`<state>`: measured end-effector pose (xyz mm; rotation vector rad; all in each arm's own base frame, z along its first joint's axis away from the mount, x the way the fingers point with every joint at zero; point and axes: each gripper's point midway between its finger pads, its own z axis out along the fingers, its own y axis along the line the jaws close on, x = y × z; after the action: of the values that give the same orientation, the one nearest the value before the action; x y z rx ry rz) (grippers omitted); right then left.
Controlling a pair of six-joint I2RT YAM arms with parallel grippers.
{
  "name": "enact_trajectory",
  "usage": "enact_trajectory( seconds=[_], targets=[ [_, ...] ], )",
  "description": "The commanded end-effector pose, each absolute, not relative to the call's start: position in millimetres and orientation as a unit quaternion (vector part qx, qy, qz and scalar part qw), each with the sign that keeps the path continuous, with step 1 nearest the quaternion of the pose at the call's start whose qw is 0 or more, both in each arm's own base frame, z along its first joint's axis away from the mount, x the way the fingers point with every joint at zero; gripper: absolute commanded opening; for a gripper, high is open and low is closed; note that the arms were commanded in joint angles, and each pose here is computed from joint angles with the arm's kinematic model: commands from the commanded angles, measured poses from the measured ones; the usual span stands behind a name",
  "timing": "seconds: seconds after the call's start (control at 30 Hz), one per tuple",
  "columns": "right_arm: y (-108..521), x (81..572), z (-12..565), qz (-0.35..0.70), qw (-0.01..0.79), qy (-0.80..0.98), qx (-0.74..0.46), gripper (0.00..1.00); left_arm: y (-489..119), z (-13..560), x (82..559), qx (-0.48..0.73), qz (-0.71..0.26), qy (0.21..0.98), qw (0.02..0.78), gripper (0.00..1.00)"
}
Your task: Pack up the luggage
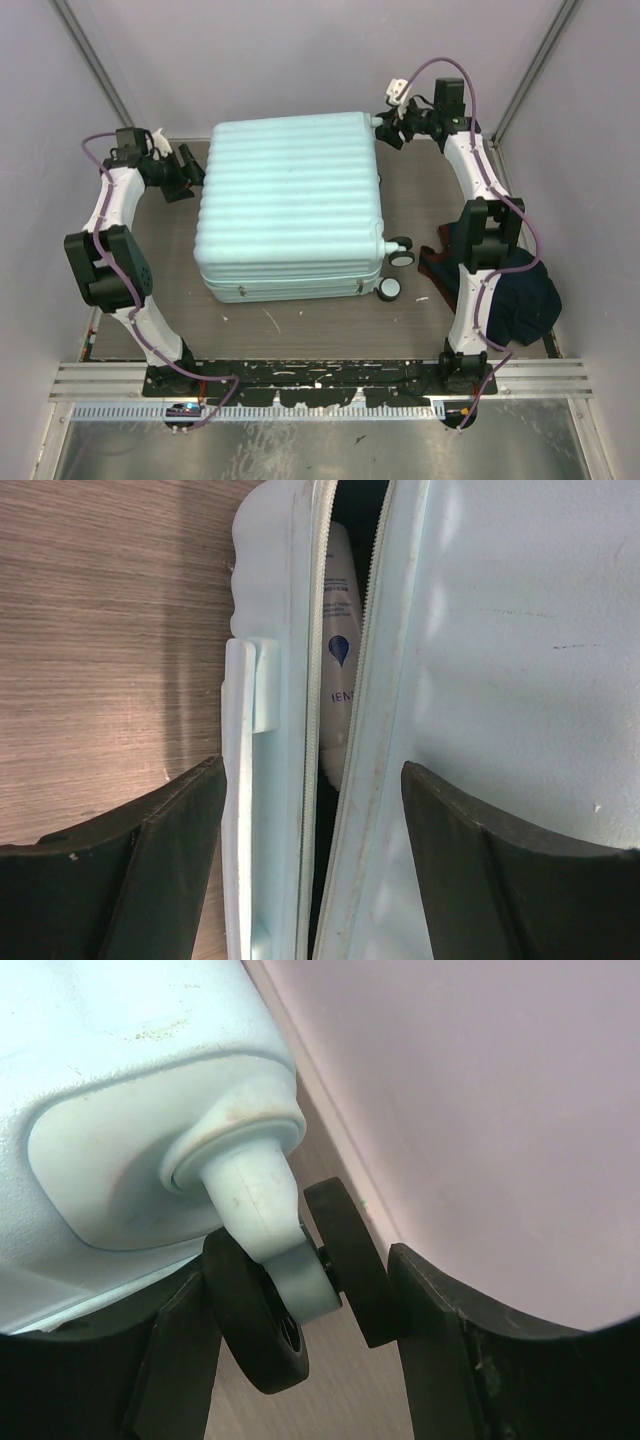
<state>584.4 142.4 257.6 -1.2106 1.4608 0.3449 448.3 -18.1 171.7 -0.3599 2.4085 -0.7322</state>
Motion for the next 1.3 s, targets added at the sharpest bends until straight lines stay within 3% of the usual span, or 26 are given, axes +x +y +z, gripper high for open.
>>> enact_trajectory(
  seconds=[0.0, 0.07, 0.27, 0.47, 0.63, 0.87, 1.07, 1.27],
  targets=[
    [156, 565, 313, 0.142, 0.617, 0.578, -0.514, 0.07, -54, 181, 441, -0.098, -0.330, 0.898, 0.272, 0.73],
    [151, 570, 282, 0.133, 0.601, 0.596, -0.517, 0.15, -54, 181, 441, -0.099, -0.330, 0.898, 0.272, 0.74],
    [126, 590, 270, 0.112, 0.595, 0.637, -0.478, 0.76, -47, 176, 435, -0.107, -0.311, 0.905, 0.268, 0.78],
    [67, 565, 280, 0.147, 0.583, 0.712, -0.363, 0.91, -23, 177, 429, -0.149, -0.305, 0.897, 0.282, 0.78],
    [43, 502, 266, 0.223, 0.522, 0.792, -0.224, 0.92, 2, 185, 422, -0.166, -0.289, 0.892, 0.306, 0.80],
    [74, 398, 196, 0.368, 0.361, 0.856, -0.034, 0.81, 16, 167, 404, -0.193, -0.276, 0.896, 0.290, 0.79],
    [82, 379, 156, 0.400, 0.346, 0.843, 0.094, 0.73, 8, 149, 393, -0.215, -0.293, 0.890, 0.273, 0.76],
    [93, 404, 121, 0.390, 0.349, 0.839, 0.150, 0.58, 5, 137, 392, -0.216, -0.302, 0.892, 0.259, 0.70]
  ],
)
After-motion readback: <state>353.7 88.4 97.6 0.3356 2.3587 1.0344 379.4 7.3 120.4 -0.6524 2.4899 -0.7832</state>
